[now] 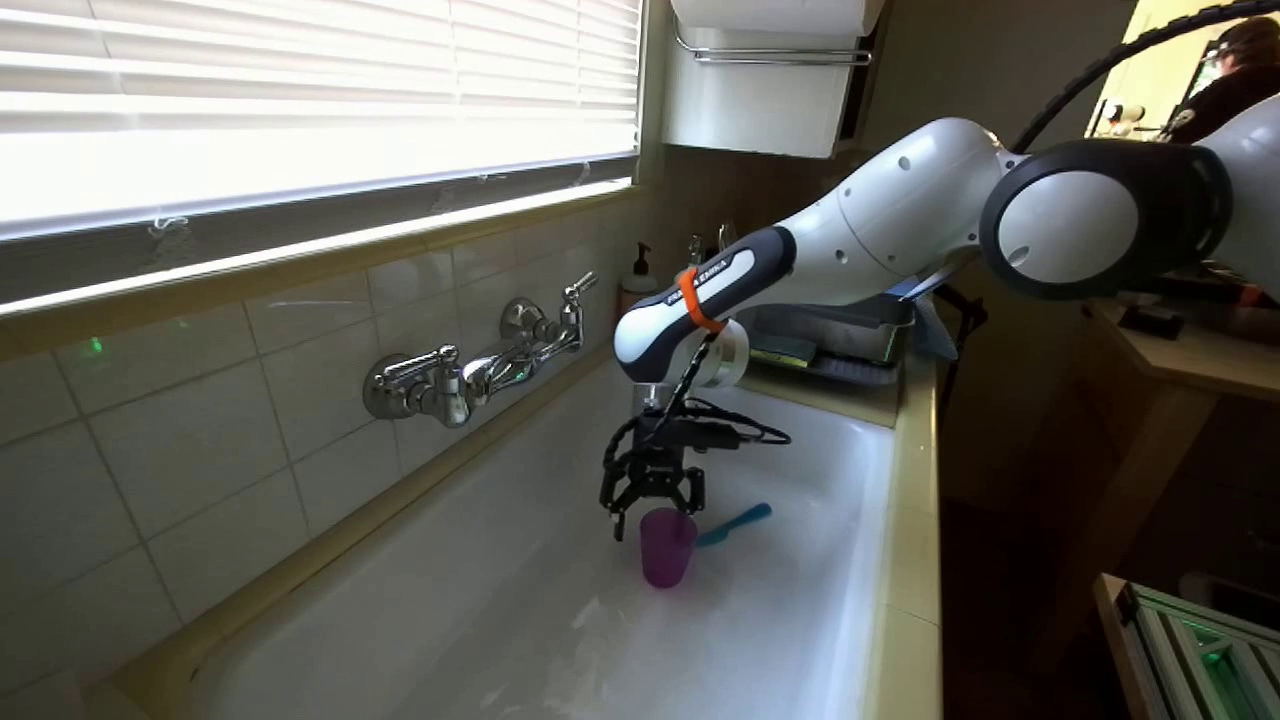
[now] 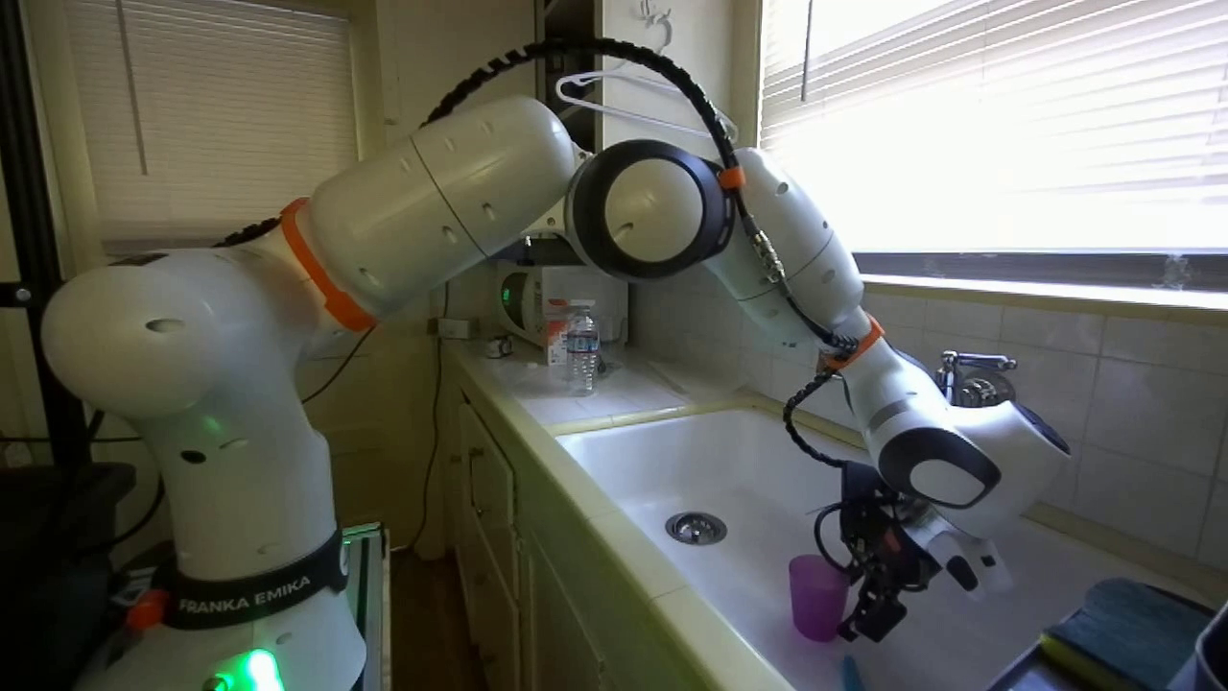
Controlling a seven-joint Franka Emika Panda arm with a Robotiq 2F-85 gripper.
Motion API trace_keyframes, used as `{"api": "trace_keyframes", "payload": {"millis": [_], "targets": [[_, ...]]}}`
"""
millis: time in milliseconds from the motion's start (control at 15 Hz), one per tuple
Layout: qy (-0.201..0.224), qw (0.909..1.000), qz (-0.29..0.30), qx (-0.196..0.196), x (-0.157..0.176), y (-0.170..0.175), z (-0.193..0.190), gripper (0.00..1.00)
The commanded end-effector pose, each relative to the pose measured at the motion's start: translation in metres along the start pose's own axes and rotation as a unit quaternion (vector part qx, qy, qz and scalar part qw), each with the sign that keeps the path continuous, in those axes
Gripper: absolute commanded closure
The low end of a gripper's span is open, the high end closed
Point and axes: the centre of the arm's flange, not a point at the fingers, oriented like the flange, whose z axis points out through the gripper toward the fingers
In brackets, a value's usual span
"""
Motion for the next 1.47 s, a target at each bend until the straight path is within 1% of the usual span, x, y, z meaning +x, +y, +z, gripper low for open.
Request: {"api": "trace_keyframes", "payload": {"millis": [0, 67, 200, 467, 733, 800, 867, 933, 1000, 1067, 1400], "targets": [[-0.028, 0.9994, -0.019, -0.003, 0.002, -0.01, 0.009, 0.0], [-0.033, 0.9992, -0.021, -0.005, 0.001, -0.011, 0.01, 0.0], [-0.039, 0.9989, -0.024, -0.008, 0.0, -0.012, 0.011, 0.26], [-0.047, 0.9984, -0.028, -0.01, 0.001, -0.013, 0.013, 0.58], [-0.047, 0.9984, -0.03, -0.01, 0.001, -0.013, 0.012, 0.87], [-0.046, 0.9984, -0.03, -0.01, 0.001, -0.013, 0.012, 0.96], [-0.046, 0.9984, -0.032, -0.01, 0.0, -0.013, 0.011, 0.89], [-0.047, 0.9983, -0.033, -0.01, -0.001, -0.013, 0.01, 0.6], [-0.05, 0.9981, -0.035, -0.01, -0.001, -0.013, 0.01, 0.63], [-0.055, 0.9977, -0.038, -0.01, 0.0, -0.013, 0.009, 0.61], [-0.084, 0.994, -0.066, -0.022, 0.006, -0.012, -0.004, 0.25]]}}
